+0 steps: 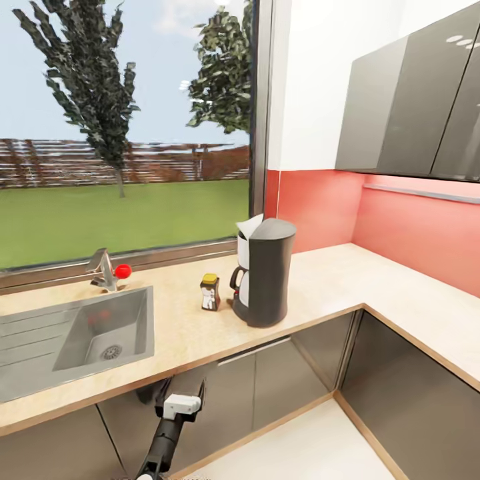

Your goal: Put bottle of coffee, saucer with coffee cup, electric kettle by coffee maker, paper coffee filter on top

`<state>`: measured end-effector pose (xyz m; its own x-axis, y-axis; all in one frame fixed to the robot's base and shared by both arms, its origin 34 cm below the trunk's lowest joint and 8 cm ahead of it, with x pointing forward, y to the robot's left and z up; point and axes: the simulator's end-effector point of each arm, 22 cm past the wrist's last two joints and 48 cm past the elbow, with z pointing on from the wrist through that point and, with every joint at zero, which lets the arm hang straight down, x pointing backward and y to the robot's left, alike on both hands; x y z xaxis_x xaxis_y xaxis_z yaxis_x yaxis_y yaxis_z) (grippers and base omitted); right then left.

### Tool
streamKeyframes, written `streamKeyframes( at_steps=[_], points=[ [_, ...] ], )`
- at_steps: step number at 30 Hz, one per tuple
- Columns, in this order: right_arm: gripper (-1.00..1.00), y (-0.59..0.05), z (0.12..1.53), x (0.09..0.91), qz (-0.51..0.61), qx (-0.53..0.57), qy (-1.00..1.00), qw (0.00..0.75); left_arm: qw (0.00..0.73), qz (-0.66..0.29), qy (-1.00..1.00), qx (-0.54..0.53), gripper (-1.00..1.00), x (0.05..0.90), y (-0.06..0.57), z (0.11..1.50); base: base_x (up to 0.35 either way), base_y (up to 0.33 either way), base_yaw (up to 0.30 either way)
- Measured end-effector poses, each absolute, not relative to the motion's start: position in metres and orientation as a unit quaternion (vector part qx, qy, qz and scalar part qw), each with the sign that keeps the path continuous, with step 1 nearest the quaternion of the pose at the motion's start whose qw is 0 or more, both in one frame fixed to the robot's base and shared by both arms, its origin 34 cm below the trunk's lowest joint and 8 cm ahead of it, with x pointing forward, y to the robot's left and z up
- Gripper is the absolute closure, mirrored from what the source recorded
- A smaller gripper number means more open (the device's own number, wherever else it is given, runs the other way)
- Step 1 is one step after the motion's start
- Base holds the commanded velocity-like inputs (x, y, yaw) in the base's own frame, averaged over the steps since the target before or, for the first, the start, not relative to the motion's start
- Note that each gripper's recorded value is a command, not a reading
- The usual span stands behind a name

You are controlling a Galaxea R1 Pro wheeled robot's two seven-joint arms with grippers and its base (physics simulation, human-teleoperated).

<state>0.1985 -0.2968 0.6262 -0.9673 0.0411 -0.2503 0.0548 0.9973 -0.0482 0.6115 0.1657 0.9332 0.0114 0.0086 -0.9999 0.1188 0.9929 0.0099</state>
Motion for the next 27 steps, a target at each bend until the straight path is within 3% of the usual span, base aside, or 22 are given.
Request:
streamKeyframes(
  at_steps=[9,20,27],
  points=[
    [-1.00,-0.296,0.626,0.199,-0.027,0.025,0.991,0.127,0.691,-0.040,0.721,0.042,-1.00,0.571,0.169,0.899,-0.001,0.000,0.277],
    [-1.00,-0.292,0.626,0.200,-0.024,0.026,0.991,0.128,0.637,-0.039,0.769,0.045,-1.00,0.446,0.187,0.817,0.000,0.000,0.278],
    [-1.00,-0.290,0.626,0.199,-0.022,0.026,0.991,0.127,0.520,0.014,0.851,0.070,-1.00,0.354,0.243,0.737,0.000,0.000,0.279]
  ],
)
